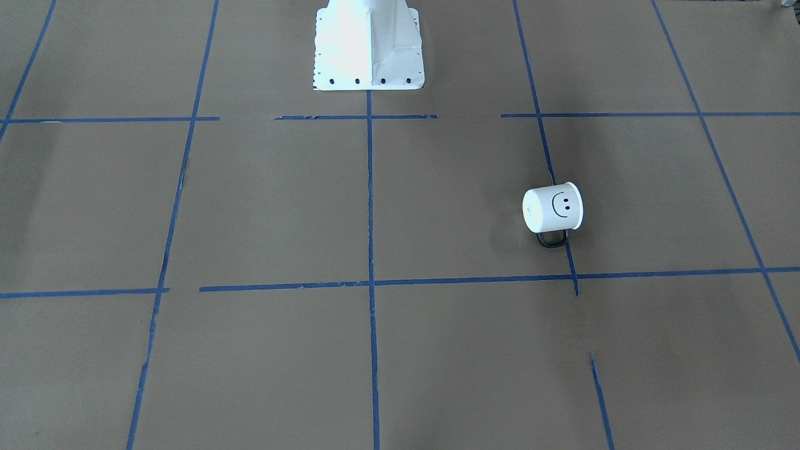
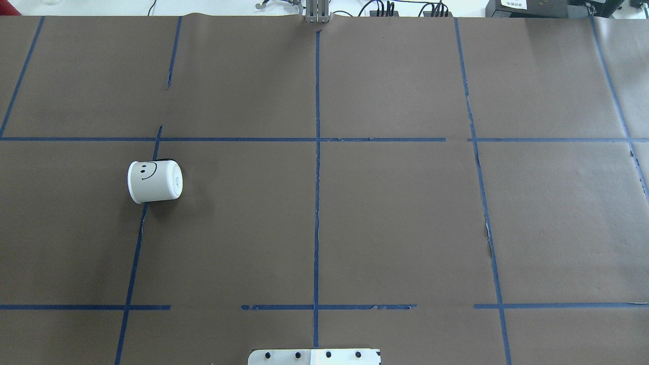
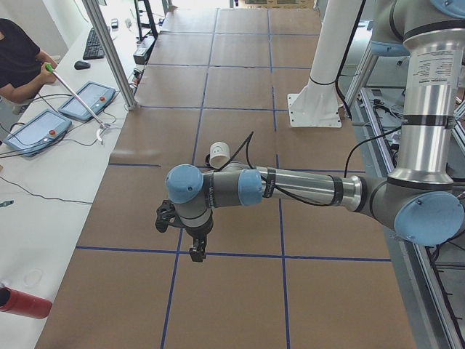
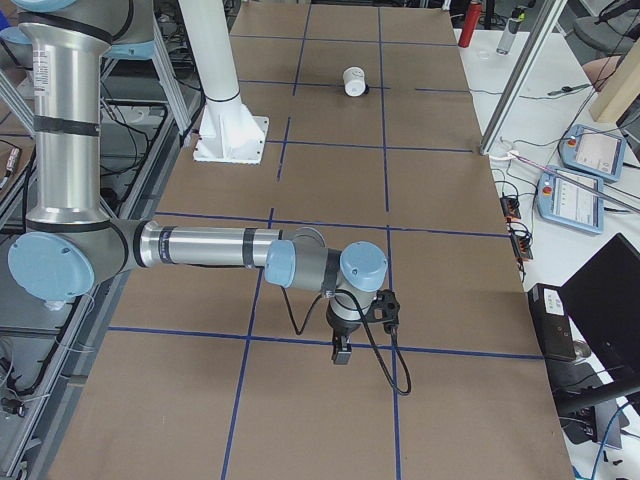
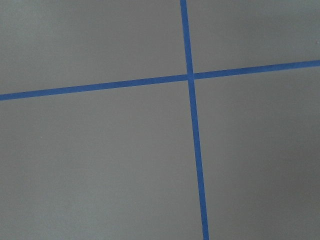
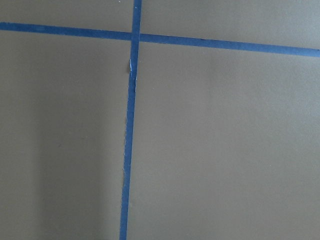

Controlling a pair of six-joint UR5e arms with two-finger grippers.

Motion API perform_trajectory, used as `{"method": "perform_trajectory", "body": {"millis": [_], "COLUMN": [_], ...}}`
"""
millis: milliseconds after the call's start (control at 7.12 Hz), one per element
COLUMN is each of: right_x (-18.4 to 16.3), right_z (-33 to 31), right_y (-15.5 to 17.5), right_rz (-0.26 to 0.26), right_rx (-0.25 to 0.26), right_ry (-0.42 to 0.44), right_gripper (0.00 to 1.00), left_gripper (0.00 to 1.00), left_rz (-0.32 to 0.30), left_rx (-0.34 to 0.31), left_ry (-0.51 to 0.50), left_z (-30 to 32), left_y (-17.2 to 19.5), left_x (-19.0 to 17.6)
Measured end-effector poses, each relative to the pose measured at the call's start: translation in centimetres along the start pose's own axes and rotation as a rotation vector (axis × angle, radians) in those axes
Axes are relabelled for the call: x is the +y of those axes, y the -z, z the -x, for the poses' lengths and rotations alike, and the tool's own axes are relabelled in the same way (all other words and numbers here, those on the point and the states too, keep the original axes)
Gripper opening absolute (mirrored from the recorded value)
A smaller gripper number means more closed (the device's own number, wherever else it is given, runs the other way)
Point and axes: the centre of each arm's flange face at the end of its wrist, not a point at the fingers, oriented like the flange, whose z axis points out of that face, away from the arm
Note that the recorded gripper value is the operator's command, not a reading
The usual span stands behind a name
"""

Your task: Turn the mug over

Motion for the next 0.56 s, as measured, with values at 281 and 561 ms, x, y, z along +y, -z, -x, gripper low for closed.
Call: {"method": "perform_trajectory", "body": {"millis": [281,561], "right_x": [0.00,0.00], "right_z": [0.01,0.01], "right_y": [0.01,0.01], "right_rz": [0.000,0.000], "right_rx": [0.000,0.000], "right_ry": [0.000,0.000], "right_gripper": [1.00,1.00], "left_gripper": [1.00,1.00], "left_rz": [-0.003,-0.017], "left_rx": [-0.008,-0.015], "left_ry": [-0.002,-0.018], "left_z": [-0.20,-0.79], "left_y": [0.36,1.00], "left_x": [-0.40,-0.57]}}
